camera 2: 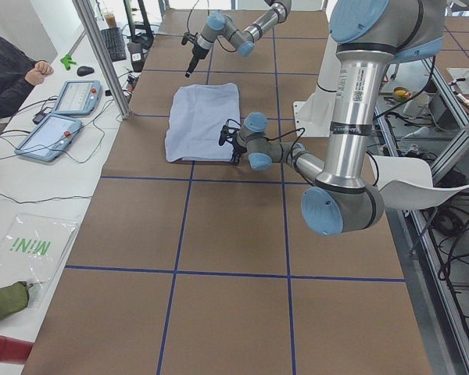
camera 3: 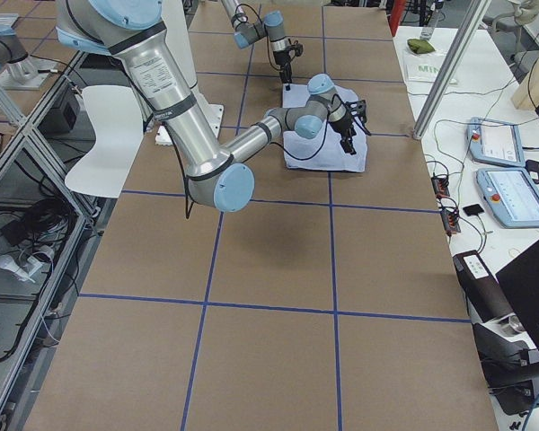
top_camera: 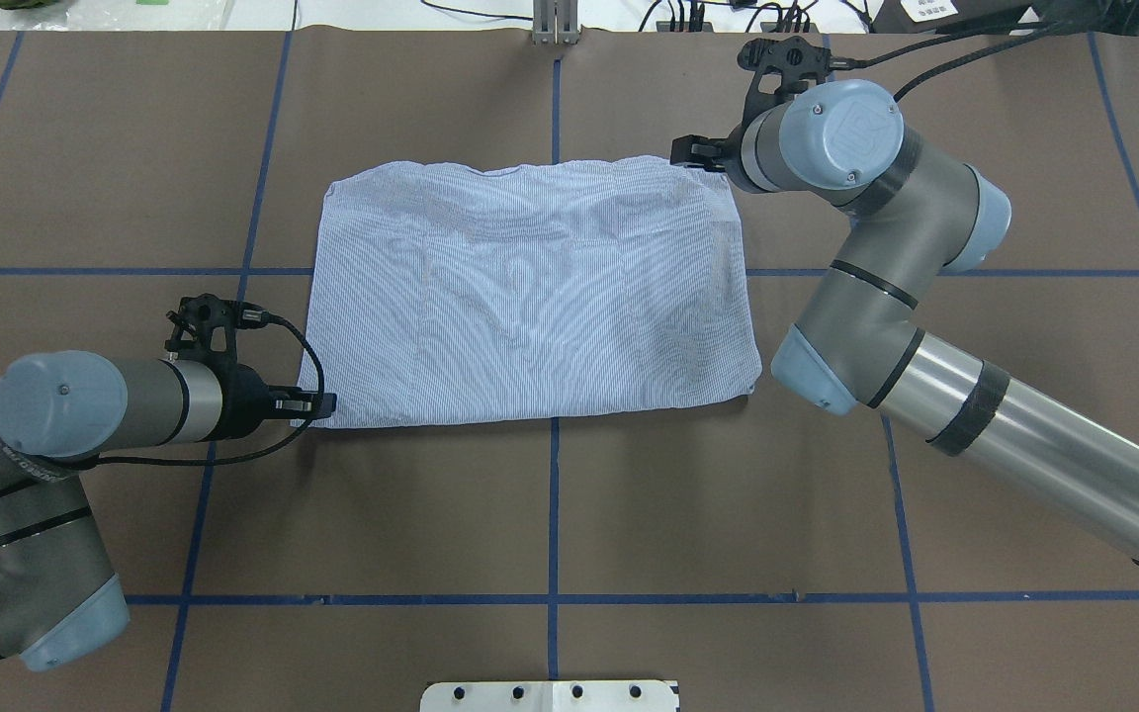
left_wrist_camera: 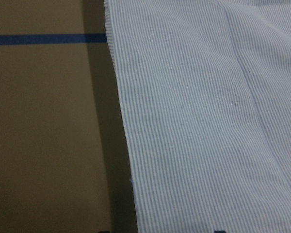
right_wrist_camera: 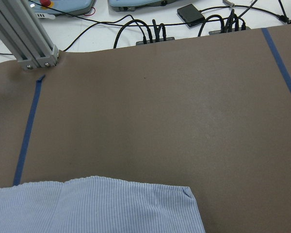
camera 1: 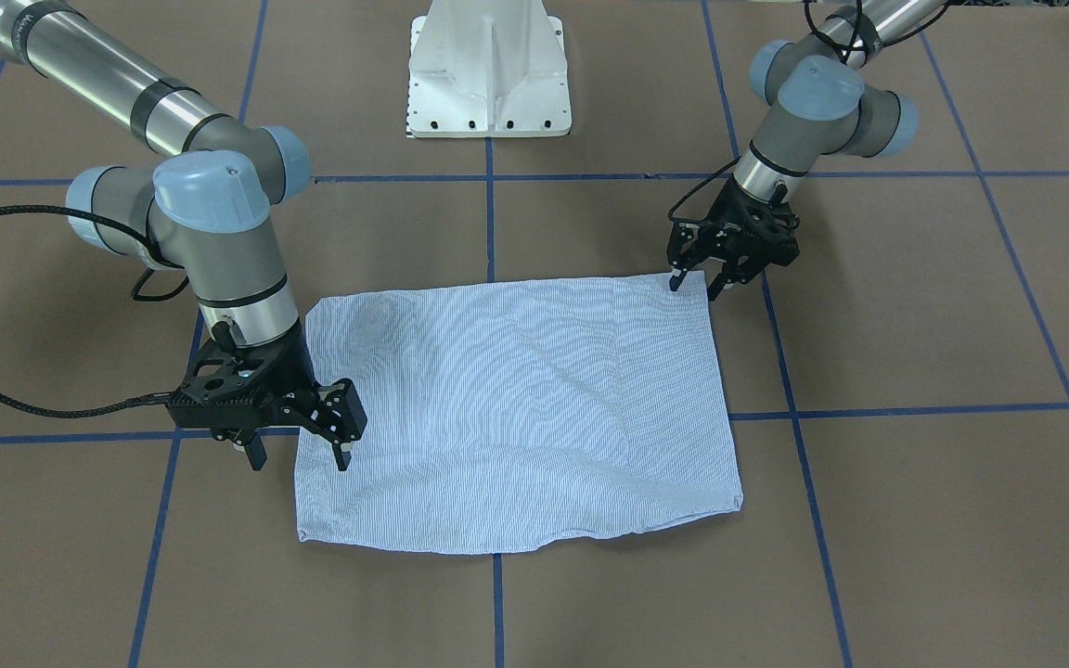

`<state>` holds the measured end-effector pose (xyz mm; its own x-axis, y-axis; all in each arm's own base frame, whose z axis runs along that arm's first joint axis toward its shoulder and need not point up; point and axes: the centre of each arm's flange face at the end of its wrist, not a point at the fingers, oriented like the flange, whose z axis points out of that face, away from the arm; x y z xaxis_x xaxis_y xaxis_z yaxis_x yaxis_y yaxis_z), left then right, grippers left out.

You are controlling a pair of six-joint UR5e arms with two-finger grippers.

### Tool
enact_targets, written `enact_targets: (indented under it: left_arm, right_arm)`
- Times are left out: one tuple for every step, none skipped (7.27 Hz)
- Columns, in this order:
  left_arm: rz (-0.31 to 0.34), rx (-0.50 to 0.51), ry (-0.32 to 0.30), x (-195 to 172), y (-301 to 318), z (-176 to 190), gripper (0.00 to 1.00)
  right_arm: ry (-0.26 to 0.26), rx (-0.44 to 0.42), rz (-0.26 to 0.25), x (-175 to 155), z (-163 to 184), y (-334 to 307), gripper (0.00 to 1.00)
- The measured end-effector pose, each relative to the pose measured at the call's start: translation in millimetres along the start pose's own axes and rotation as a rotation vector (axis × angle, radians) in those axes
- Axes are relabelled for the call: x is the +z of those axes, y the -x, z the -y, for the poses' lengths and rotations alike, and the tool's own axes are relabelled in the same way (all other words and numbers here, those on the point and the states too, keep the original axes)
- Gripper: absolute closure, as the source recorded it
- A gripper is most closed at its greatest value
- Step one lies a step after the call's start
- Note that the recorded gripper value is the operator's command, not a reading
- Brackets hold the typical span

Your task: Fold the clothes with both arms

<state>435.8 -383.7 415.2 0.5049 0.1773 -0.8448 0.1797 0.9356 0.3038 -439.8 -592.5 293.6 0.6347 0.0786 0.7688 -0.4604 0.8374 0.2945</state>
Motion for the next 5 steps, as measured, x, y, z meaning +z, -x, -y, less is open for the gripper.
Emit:
enact_targets:
  left_arm:
    - [-0.002,0.000,0.001,-0.1,-1.4,-1.0,0.46]
    - [-0.003,0.001,0.004,0.3,-2.6,-2.6,0.46]
    - [-0.005,0.002,0.006,0.7,-3.6,-4.0,0.46]
    - [-0.004,0.003,0.008,1.3,-4.0,-5.7,0.46]
    - [-0.005,0.004,0.010,1.3,-4.2,-6.8,0.54]
  right_arm:
    - [0.000,0.000,0.000,0.1,-0.1,0.0,0.00]
    - [0.000,0.000,0.000,0.2,-0.1,-0.1,0.00]
    - [0.001,0.000,-0.001,0.4,-0.3,-0.4,0.00]
    - [0.001,0.000,-0.002,0.9,-0.6,-1.3,0.00]
    - [0.002,0.000,-0.004,1.4,-1.0,-2.3,0.00]
